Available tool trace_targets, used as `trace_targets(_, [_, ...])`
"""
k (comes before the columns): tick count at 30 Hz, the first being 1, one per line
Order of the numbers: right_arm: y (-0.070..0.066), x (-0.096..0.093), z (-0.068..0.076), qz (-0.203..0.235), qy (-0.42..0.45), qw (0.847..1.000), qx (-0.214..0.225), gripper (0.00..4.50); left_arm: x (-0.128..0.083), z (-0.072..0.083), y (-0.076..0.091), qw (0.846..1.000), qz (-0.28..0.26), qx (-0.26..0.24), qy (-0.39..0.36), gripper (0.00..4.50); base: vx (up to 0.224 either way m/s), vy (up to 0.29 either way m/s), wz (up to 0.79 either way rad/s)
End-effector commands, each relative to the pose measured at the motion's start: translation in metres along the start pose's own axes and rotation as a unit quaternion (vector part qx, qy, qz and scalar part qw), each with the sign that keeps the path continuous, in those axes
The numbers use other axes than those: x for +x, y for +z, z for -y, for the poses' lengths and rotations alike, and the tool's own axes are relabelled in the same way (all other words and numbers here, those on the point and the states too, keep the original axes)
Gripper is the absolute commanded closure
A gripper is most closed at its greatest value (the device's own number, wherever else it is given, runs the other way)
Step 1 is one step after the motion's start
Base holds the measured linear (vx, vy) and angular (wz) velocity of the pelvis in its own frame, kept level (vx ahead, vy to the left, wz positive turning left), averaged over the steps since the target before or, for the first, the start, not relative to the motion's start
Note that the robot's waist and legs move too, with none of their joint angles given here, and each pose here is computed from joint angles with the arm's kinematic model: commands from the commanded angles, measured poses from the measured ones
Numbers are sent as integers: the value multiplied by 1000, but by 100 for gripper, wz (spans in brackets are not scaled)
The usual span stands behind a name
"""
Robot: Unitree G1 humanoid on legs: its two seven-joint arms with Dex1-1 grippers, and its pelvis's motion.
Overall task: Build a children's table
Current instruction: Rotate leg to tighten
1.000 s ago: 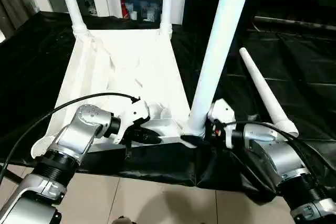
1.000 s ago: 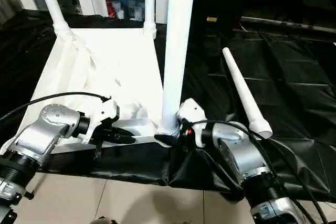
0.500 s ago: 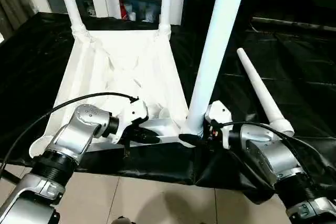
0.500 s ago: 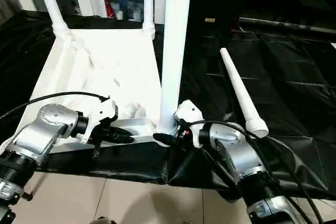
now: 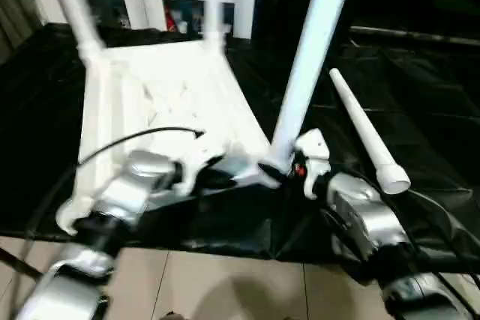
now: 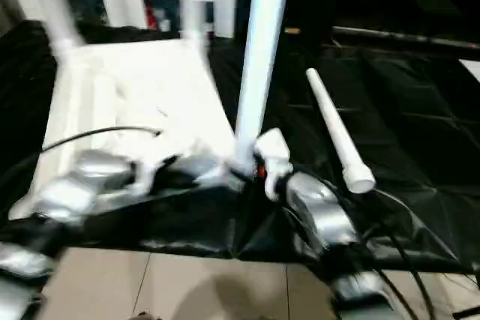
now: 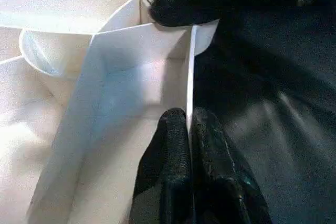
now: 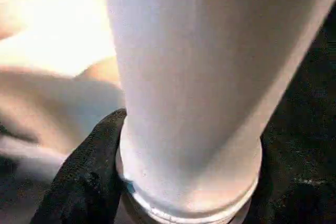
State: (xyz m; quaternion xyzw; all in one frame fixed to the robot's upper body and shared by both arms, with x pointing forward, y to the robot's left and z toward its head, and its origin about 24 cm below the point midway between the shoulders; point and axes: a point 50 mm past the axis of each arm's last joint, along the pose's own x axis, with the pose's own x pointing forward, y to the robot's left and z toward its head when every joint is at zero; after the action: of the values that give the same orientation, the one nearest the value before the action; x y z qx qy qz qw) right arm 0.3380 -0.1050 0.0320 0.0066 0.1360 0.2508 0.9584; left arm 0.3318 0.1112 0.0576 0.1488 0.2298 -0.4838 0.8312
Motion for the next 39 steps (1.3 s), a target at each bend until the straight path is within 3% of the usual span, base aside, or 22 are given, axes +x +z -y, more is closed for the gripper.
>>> trace_targets(1, [-25, 5, -1, -50, -67, 994, 75, 177, 12, -2, 6, 997, 17, -37, 67, 450, 0, 0, 0])
trace_targets(5, [-16, 21, -16, -46, -86, 993, 65, 177, 29, 5, 20, 994, 32, -44, 94, 450, 0, 0, 0])
trace_targets(11, [-5, 29, -24, -21, -57, 996, 61, 177, 27, 2, 21, 994, 29, -26, 99, 450, 0, 0, 0])
trace_targets(12, [-2, 29, -23, -13, -60, 996, 60, 121, 25, 1, 19, 995, 28, -24, 96, 450, 0, 0, 0])
trace_targets(16, [13, 26, -20, 13, -8, 999, 33, 87, 14, -2, 11, 997, 20, 0, 68, 450, 0, 0, 0])
trace_targets(18, [22, 19, -15, 16, 38, 999, -25, 69, 6, -3, 5, 999, 17, 14, 42, 450, 0, 0, 0])
trace_targets(21, [22, 9, -7, -1, 83, 995, -56, 54, -2, -6, 0, 999, 9, 10, 34, 450, 0, 0, 0])
trace_targets(24, [28, -8, -3, -4, 152, 983, -104, 54, -11, -6, -2, 1000, 21, 19, -2, 450, 0, 0, 0])
trace_targets(26, [24, -21, 1, -18, 200, 969, -142, 54, -19, -3, -4, 997, 27, 46, -48, 450, 0, 0, 0])
trace_targets(32, [20, -37, 4, -41, 251, 954, -158, 54, -36, 9, -4, 986, 29, 76, -148, 450, 0, 0, 0])
trace_targets(39, [21, -42, -3, -38, 291, 945, -142, 54, -45, 8, -7, 981, 22, 81, -172, 450, 0, 0, 0])
